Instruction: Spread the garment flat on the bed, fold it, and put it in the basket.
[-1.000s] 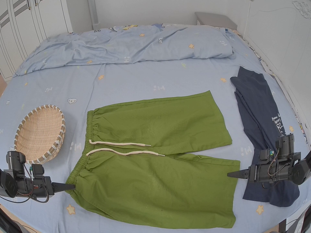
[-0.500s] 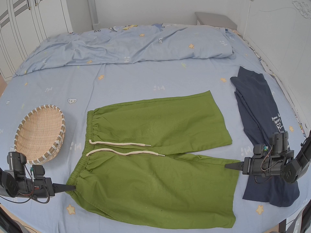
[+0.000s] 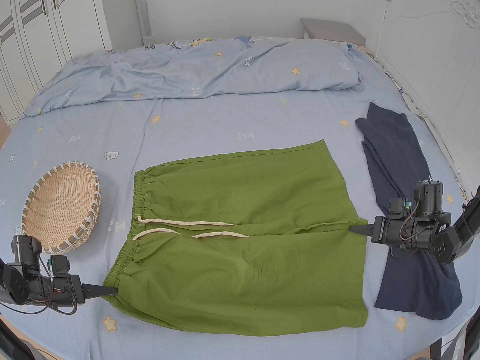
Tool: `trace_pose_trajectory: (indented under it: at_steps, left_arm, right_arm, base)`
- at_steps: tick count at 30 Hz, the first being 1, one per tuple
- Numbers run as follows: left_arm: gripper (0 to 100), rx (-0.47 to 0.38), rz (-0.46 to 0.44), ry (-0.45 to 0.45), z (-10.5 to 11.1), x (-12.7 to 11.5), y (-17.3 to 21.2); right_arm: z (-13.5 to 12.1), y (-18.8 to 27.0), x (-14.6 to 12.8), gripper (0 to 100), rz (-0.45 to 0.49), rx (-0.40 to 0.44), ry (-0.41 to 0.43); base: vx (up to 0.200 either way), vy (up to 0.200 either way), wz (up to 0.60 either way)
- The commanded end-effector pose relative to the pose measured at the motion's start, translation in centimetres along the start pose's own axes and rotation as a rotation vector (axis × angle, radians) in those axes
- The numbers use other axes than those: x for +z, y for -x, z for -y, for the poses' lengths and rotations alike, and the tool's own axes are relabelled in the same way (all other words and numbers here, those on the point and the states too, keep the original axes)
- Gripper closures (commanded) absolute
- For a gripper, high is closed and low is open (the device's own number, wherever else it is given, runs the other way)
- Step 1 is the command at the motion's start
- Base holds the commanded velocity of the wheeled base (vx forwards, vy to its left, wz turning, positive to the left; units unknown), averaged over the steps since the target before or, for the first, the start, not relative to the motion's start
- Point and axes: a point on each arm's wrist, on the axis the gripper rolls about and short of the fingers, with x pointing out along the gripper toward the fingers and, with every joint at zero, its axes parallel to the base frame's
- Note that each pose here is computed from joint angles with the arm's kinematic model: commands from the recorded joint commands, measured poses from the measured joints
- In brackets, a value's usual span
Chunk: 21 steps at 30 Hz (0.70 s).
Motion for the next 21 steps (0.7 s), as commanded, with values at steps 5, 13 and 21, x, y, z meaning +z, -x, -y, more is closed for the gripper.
trace_pose_trajectory:
  at_steps: [5,13,21]
  left_arm:
    - [100,0.0,-0.007,0.005,0.0,-0.2,-0.1]
    - [100,-0.002,-0.026,-0.013,-0.4,-0.4,-0.4]
    - [100,-0.002,-0.035,-0.02,-0.6,-0.5,-0.5]
  right_arm:
    - [0.1,-1.1,2.0,100,0.009,0.001,0.004]
    - [0.7,-1.4,1.5,0,-0.011,-0.01,-0.015]
    - [0.4,3.1,1.3,0,0.014,-0.056,-0.058]
  base:
    - [0.0,0.0,0.0]
    - [0.0,0.0,0.0]
    - [0.0,0.0,0.0]
